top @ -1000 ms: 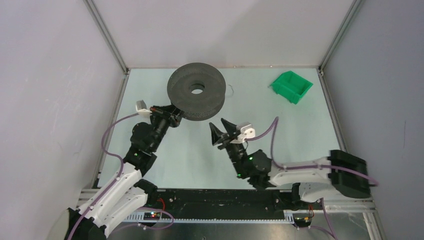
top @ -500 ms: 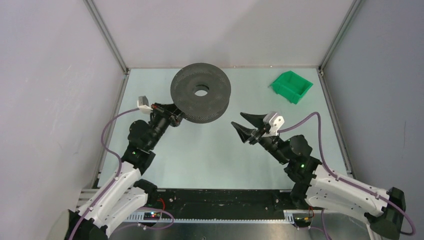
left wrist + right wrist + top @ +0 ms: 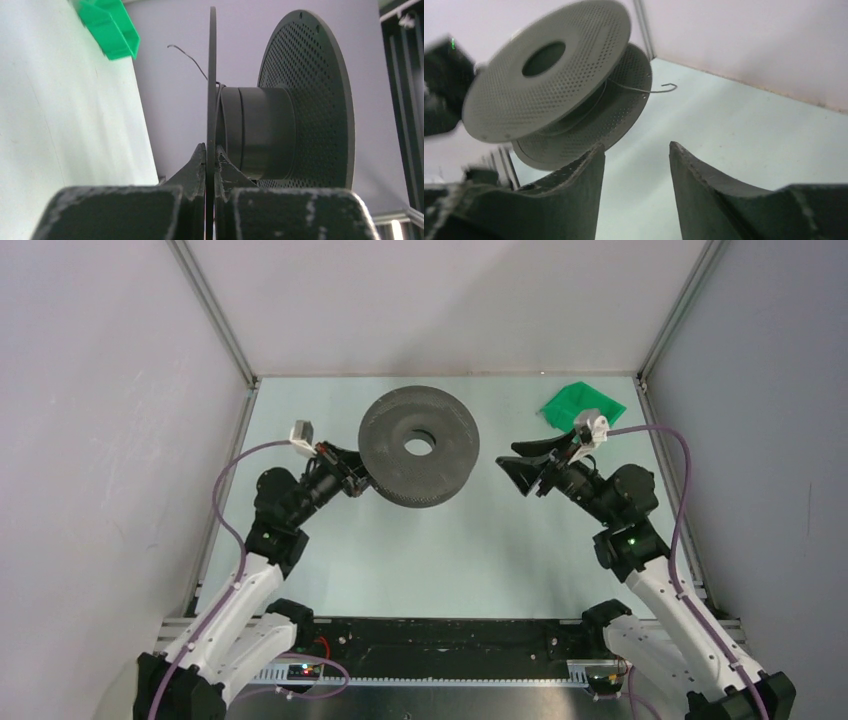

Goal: Wrap the cables

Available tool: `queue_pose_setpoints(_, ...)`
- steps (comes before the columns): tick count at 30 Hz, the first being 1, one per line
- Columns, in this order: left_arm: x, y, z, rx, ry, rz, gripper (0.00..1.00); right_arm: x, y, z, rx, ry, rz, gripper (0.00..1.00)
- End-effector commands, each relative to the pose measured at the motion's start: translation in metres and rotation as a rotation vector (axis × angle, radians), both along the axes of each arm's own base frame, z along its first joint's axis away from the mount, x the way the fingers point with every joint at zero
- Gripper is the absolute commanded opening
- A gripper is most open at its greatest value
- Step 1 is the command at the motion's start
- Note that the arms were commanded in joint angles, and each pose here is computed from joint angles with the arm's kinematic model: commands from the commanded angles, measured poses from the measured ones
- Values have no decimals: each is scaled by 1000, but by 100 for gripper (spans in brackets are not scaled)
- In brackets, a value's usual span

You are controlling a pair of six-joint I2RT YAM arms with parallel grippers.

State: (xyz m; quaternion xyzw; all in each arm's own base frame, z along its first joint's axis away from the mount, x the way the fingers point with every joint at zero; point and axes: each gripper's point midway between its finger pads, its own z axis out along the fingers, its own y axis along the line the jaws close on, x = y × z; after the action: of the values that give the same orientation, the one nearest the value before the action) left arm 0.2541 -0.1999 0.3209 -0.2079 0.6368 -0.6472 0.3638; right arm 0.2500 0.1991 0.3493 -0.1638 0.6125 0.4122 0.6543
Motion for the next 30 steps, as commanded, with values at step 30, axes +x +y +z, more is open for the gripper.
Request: queue_pose_setpoints(30,-59,-34,50,74,-211,-443,0,-16,18,-7,-572,-861,287,35)
